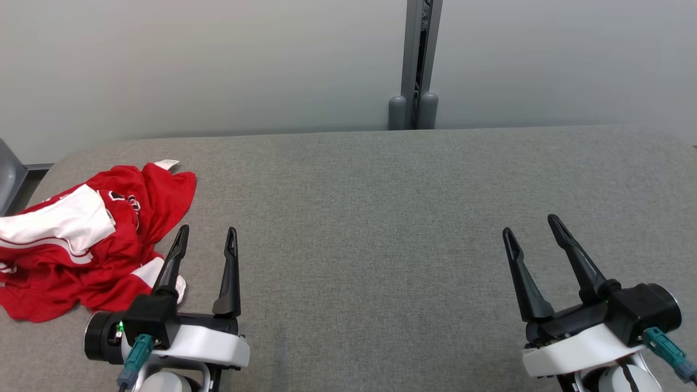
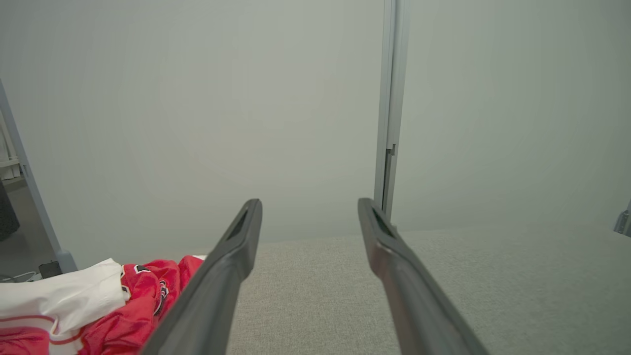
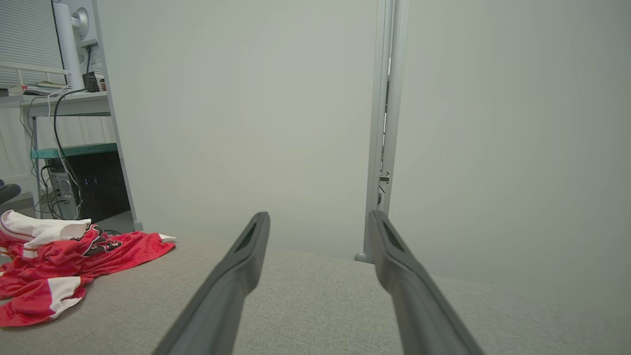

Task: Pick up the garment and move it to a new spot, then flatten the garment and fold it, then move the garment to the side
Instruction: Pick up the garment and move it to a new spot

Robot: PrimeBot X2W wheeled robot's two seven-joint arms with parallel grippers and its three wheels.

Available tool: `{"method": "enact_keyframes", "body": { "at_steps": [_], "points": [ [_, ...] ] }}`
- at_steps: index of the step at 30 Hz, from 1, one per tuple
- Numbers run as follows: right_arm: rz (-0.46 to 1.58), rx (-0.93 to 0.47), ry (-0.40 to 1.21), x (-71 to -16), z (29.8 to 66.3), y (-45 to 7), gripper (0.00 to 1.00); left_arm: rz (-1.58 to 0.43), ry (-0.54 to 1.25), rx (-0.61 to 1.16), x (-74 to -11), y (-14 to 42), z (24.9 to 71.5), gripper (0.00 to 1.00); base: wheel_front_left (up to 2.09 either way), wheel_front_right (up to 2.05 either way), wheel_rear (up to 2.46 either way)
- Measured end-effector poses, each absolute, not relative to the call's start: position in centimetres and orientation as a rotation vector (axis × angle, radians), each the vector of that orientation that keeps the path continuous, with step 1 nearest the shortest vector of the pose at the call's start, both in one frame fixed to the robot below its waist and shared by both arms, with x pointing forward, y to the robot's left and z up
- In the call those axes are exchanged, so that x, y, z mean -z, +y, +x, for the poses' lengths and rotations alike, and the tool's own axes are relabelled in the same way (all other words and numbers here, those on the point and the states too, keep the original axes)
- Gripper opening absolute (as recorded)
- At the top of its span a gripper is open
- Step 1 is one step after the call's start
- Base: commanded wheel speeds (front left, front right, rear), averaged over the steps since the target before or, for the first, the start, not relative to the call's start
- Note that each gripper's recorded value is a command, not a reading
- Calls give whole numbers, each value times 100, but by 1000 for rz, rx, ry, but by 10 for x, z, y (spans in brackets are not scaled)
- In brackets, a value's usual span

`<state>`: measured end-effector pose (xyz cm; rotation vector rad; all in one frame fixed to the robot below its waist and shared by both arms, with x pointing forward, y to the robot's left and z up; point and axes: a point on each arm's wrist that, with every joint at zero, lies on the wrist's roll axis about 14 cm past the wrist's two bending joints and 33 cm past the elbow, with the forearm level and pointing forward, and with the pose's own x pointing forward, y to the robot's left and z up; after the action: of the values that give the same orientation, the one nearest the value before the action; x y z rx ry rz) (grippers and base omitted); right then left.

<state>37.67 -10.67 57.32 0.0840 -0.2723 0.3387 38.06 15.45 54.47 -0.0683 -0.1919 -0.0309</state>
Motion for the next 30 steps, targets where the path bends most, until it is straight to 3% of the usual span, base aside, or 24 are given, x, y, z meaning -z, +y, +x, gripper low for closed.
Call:
{"method": "enact_keyframes", "body": {
  "at_steps": [14, 30],
  "points": [
    [147, -454, -205, -555, 386, -65, 100, -79, -166, -99, -535, 196, 360, 100, 0, 0, 0],
    [202, -745, -145, -546, 382, 36, 100, -70, -166, -381, -531, 280, 295, 100, 0, 0, 0]
  ]
}}
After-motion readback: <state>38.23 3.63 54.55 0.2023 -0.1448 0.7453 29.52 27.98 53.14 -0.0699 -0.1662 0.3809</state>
